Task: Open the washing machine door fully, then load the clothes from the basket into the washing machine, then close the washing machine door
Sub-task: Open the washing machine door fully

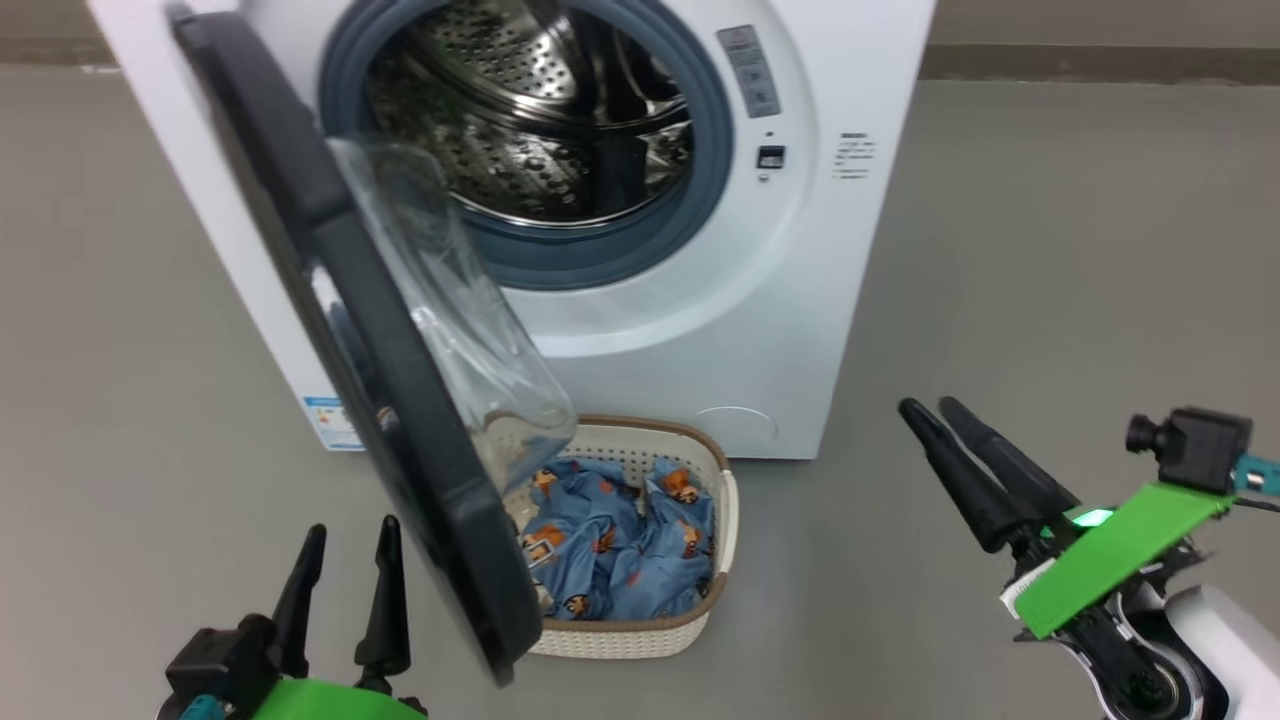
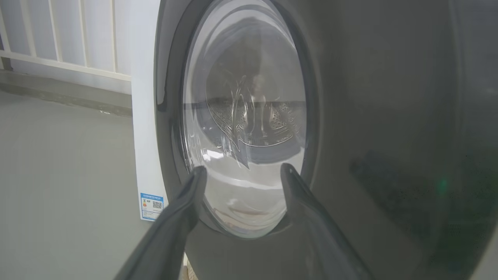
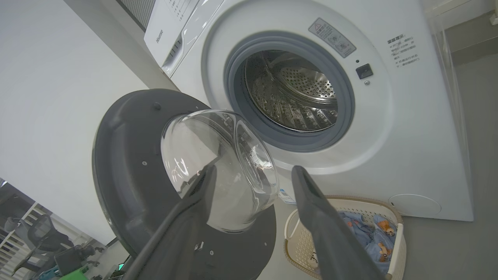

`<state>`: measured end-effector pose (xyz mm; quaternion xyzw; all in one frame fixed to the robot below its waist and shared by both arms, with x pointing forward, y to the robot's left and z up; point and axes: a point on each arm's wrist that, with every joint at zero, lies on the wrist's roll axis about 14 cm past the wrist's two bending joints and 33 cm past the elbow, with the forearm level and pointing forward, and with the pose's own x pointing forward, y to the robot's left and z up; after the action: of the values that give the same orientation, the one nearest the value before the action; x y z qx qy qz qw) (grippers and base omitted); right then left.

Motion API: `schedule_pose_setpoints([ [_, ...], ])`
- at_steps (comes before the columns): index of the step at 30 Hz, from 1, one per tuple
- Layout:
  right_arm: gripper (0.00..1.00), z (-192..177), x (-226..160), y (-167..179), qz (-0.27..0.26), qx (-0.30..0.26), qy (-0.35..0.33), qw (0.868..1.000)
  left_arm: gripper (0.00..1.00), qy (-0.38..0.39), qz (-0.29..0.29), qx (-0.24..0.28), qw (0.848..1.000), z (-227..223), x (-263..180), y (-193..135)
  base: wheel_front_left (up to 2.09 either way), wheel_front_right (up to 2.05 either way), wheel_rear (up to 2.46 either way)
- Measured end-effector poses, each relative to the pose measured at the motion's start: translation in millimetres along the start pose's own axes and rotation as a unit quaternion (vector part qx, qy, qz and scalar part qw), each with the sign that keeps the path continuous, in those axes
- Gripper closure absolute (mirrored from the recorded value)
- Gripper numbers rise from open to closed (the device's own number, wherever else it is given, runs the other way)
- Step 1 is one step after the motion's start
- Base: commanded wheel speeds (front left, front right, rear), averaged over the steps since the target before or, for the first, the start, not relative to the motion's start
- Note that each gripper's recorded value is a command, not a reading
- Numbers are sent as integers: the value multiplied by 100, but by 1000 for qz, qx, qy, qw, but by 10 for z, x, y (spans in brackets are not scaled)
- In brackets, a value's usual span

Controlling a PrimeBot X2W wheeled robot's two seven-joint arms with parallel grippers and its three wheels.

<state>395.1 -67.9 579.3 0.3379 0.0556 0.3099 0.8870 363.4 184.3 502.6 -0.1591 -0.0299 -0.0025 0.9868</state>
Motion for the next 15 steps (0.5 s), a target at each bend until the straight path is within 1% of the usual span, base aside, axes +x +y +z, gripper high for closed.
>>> schedule_pose_setpoints([
  [4, 0, 101, -207, -253, -42, -49, -42, 997, 0, 7, -13, -2, 1000, -53, 27, -89, 0, 0, 0],
  [6, 0, 148, -310, -366, -60, -77, -61, 993, 0, 7, -18, -1, 1000, -56, 47, -127, 0, 0, 0],
  [9, 0, 179, -429, -524, -86, -115, -72, 987, 0, 10, -23, -1, 1000, -78, 58, -165, 0, 0, 0],
  [12, 0, 219, -510, -636, -104, -164, -72, 978, 0, 10, -26, 0, 1000, -77, 80, -186, 0, 0, 0],
  [14, 0, 249, -547, -684, -112, -213, -68, 968, 0, 9, -27, 0, 1000, -71, 95, -193, 0, 0, 0],
  [15, 0, 297, -557, -693, -117, -227, -76, 964, 0, 9, -27, 0, 1000, -73, 98, -194, 0, 0, 0],
])
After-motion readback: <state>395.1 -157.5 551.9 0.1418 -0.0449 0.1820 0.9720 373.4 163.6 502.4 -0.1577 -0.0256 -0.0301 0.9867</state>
